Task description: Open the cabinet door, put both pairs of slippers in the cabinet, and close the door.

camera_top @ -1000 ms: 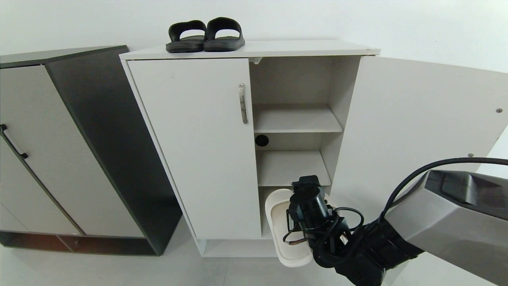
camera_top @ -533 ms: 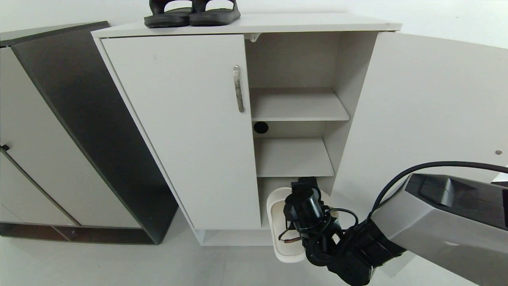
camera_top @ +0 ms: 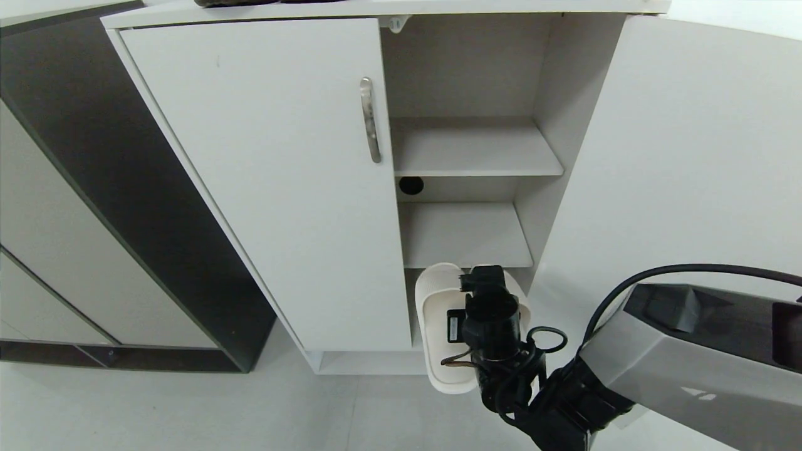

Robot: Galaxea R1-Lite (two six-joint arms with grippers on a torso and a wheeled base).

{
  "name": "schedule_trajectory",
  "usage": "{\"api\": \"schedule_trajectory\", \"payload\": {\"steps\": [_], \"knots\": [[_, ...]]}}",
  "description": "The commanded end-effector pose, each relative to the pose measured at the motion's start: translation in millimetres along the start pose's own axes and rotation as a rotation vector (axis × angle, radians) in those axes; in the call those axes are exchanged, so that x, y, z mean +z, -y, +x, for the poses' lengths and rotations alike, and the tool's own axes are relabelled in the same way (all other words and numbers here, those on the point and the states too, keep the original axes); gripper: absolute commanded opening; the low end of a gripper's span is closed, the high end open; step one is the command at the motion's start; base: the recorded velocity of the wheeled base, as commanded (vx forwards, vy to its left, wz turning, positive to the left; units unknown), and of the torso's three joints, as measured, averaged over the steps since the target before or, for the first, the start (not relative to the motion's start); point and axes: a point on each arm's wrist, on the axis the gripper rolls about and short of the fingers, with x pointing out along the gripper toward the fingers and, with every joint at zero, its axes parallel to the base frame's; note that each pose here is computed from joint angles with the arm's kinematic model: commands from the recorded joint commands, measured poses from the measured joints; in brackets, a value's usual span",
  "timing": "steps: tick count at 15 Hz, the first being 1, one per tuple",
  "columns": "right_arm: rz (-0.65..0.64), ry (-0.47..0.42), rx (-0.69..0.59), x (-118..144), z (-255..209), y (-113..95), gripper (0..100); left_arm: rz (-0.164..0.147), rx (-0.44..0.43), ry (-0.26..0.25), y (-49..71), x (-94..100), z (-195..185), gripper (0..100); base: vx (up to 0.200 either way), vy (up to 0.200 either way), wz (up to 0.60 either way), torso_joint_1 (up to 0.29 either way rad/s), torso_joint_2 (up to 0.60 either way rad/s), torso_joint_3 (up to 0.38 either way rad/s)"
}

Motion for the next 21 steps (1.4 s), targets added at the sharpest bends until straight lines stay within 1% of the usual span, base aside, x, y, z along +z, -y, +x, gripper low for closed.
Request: {"api": "schedule_trajectory", "payload": {"steps": [1,2,3,9,18,21], "knots": [[-0.029,0.020,-0.034,-16.6,7.4,4.8,0,0.001,0.001,-0.002,0.0,0.0,0.1,0,0.000,0.000,0.00,0.000,0.00,0.000],[-0.023,0.051,-0.036,-16.6,9.6,5.4,0,0.001,0.001,-0.002,0.0,0.0,0.1,0,0.000,0.000,0.00,0.000,0.00,0.000],[-0.026,0.063,-0.033,-16.5,9.7,5.2,0,0.001,0.000,-0.002,0.0,0.0,0.1,0,0.000,0.000,0.00,0.000,0.00,0.000],[-0.022,0.065,-0.045,-17.5,12.8,8.7,0,0.001,0.000,-0.002,0.0,0.0,0.1,0,0.000,0.000,0.00,0.000,0.00,0.000],[-0.011,0.077,-0.044,-17.6,13.7,8.7,0,0.001,0.000,-0.002,0.0,0.0,0.1,0,0.200,0.000,0.00,0.001,0.00,0.003],[-0.003,0.087,-0.041,-20.6,14.6,8.3,0,0.001,0.000,-0.002,0.0,0.0,0.1,0,0.000,0.000,0.00,0.000,0.00,0.000]]}}
